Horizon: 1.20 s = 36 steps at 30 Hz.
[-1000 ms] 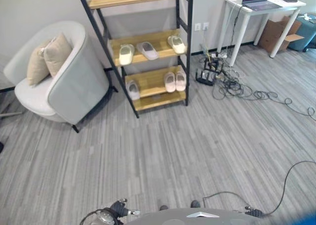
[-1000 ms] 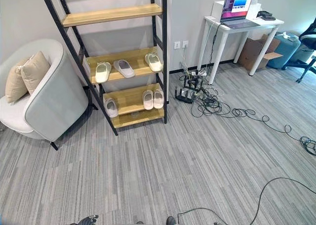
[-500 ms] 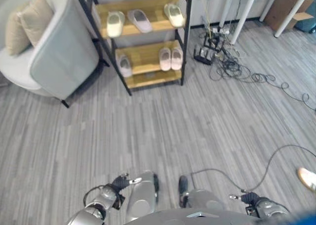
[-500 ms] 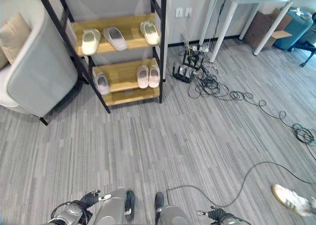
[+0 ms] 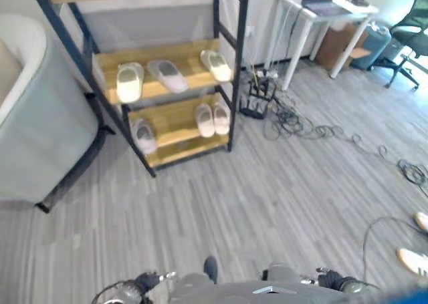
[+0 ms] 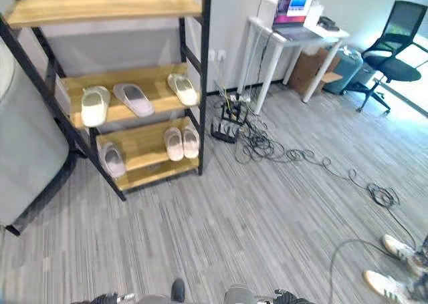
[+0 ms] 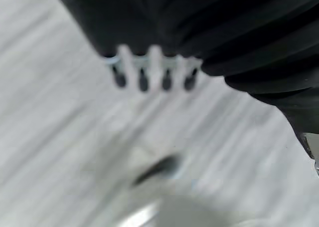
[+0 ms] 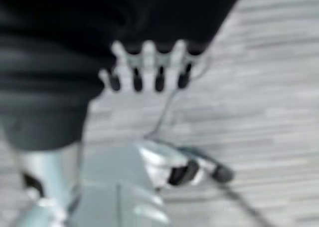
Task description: Arrange the slippers neatly on the shoe rack.
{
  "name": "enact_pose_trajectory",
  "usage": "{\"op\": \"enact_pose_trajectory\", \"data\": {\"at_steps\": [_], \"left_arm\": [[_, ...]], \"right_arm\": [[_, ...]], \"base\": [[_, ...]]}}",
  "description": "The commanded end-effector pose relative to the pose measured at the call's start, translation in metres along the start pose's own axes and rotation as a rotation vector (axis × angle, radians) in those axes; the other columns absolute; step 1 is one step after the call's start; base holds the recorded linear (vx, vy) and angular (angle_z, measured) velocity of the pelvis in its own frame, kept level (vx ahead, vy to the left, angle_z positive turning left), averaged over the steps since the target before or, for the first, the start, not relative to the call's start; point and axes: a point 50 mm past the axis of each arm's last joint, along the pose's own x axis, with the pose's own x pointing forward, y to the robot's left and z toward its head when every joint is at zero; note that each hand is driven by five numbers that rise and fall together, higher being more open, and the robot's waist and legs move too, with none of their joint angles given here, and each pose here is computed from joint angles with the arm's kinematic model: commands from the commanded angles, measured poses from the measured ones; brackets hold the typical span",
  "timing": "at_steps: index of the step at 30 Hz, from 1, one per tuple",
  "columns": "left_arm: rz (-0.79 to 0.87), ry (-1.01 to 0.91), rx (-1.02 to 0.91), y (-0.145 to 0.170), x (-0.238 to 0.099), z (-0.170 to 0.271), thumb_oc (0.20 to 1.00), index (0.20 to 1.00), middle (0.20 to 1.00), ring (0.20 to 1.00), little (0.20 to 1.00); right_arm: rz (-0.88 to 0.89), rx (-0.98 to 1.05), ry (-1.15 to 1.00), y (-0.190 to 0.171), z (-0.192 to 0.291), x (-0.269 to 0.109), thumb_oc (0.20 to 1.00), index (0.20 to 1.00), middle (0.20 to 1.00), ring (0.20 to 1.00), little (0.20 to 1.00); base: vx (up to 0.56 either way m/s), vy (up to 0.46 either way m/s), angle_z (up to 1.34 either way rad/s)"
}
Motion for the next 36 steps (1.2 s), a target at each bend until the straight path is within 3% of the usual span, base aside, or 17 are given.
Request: {"op": "enact_pose_trajectory", "data": {"at_steps": [1, 10, 20, 36], "left_arm": [[0.044, -0.043, -0.109, 0.008, -0.002, 0.001, 1.0, 1.0, 1.0, 1.0, 1.0], [-0.022, 0.078, -0.113, -0.018, -0.005, -0.03, 1.0, 1.0, 1.0, 1.0, 1.0], [0.035, 0.092, -0.138, -0.008, -0.006, -0.031, 1.0, 1.0, 1.0, 1.0, 1.0], [0.06, 0.18, -0.104, 0.004, -0.014, -0.059, 1.0, 1.0, 1.0, 1.0, 1.0]], "right_arm": [[-0.012, -0.015, -0.057, -0.006, 0.013, 0.0, 1.0, 1.0, 1.0, 1.0, 1.0], [-0.004, 0.078, 0.143, 0.0, -0.046, -0.007, 1.0, 1.0, 1.0, 1.0, 1.0], [-0.078, 0.111, -0.078, -0.022, 0.014, -0.002, 1.0, 1.0, 1.0, 1.0, 1.0], [-0.057, 0.153, -0.048, -0.018, 0.002, -0.003, 1.0, 1.0, 1.0, 1.0, 1.0]], "base": [[0.53, -0.156, 0.6], [0.35, -0.19, 0.83], [0.21, -0.07, 0.54], [0.15, 0.172, -0.07]]}}
